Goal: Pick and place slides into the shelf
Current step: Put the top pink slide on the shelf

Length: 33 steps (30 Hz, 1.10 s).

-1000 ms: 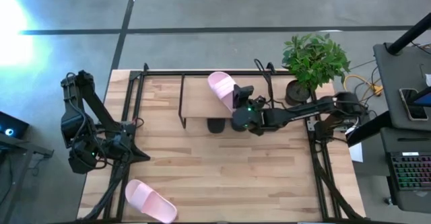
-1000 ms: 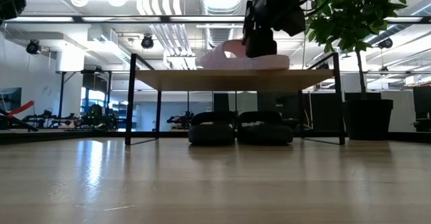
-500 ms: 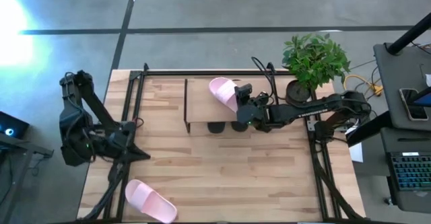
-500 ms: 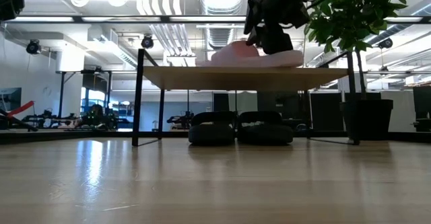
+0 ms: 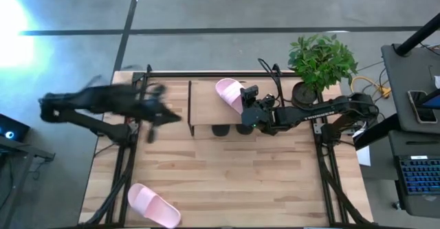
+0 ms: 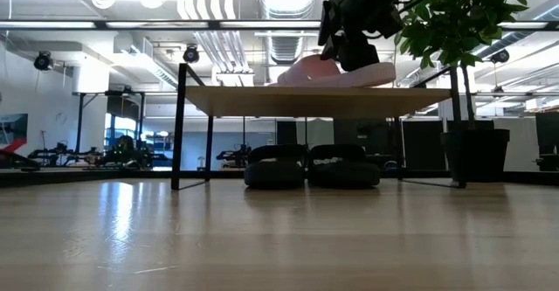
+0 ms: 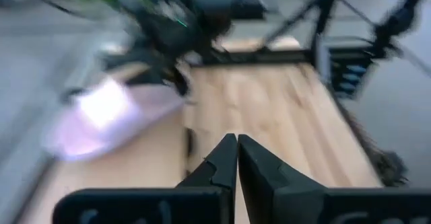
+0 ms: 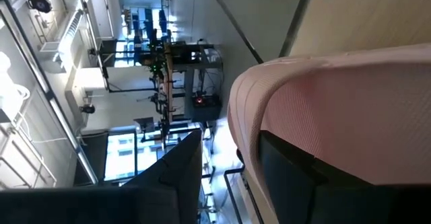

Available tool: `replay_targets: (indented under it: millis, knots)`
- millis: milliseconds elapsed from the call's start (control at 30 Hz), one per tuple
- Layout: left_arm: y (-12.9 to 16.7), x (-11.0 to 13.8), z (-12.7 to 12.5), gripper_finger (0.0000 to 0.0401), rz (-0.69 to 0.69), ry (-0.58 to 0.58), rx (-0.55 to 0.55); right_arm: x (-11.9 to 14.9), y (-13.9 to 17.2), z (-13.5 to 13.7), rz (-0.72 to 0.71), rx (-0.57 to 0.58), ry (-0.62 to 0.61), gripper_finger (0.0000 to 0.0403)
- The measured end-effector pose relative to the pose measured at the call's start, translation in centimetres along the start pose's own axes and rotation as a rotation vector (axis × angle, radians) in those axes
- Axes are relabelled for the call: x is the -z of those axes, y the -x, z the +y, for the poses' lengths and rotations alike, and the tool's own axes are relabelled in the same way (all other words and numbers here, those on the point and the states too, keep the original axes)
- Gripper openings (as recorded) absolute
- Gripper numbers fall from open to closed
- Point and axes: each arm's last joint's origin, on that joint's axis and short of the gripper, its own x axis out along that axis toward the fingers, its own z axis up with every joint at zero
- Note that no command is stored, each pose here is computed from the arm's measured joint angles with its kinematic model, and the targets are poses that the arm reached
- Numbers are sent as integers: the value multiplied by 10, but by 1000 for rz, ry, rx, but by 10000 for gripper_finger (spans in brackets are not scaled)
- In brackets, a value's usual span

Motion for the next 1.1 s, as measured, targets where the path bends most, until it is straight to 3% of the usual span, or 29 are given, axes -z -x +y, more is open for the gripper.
replay_targets:
  millis: [100, 200, 533, 667, 867, 1100]
  knots:
    - [-34, -3, 33, 0, 40, 80, 119, 0, 0, 0, 0, 0, -1, 137]
    - [-66, 6, 69, 0, 122, 165, 98, 0, 0, 0, 3, 1, 1, 137]
    - [-98, 2, 155, 0, -34, 299, 131, 0, 1, 0, 56, 39, 83, 137]
    - [-119, 13, 188, 0, 15, 318, 88, 0, 1, 0, 56, 39, 84, 137]
    - [-146, 23, 215, 0, 75, 319, 98, -2, 0, 1, 12, 18, 39, 137]
    - [-176, 41, 232, 0, 274, 273, 33, -2, 0, 1, 6, 11, 30, 137]
